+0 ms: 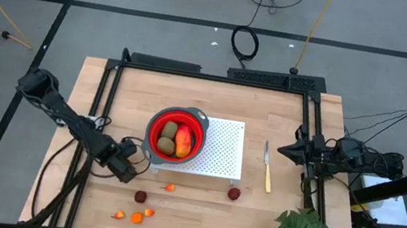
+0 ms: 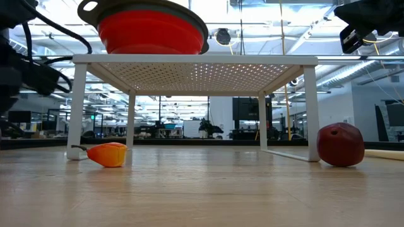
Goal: Pick & Place Fruit
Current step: Put the orange pear into the red strainer bowl on the shelf
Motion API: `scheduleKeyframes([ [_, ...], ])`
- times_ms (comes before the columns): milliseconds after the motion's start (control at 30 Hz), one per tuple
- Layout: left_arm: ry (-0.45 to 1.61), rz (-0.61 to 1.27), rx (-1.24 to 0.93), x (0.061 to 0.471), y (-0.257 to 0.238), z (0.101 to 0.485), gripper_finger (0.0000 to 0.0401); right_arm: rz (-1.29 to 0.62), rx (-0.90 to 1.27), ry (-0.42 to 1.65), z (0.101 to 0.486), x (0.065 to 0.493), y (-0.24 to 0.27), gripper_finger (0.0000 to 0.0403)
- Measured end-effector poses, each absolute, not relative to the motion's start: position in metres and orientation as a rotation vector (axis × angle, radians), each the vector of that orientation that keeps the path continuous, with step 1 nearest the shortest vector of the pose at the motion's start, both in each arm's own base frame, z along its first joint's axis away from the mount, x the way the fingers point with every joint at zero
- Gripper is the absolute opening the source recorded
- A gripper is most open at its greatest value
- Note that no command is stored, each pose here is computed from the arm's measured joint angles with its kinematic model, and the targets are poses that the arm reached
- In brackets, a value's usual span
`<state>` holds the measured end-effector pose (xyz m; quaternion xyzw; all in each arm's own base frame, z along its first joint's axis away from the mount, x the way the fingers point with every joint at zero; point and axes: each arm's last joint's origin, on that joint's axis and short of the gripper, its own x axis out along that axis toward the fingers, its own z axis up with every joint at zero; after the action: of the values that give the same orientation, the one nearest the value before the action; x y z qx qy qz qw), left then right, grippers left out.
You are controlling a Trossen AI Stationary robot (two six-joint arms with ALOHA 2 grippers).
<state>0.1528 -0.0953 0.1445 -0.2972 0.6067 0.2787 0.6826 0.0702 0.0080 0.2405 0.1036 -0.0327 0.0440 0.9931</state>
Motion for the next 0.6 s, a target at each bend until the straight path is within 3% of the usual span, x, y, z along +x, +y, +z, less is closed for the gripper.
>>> scheduleKeyframes([
  [200, 1.335, 0.53, -0.769, 0.153, -0.098, 0.166, 0.0103, 0.088, 0.206, -0.066, 0.24, 0.07, 0.008, 0.0],
  [600, 1.302, 0.2, -1.112, 0.165, -0.118, 0.244, 0.0103, 0.088, 0.193, -0.066, 0.24, 0.07, 0.008, 0.0],
])
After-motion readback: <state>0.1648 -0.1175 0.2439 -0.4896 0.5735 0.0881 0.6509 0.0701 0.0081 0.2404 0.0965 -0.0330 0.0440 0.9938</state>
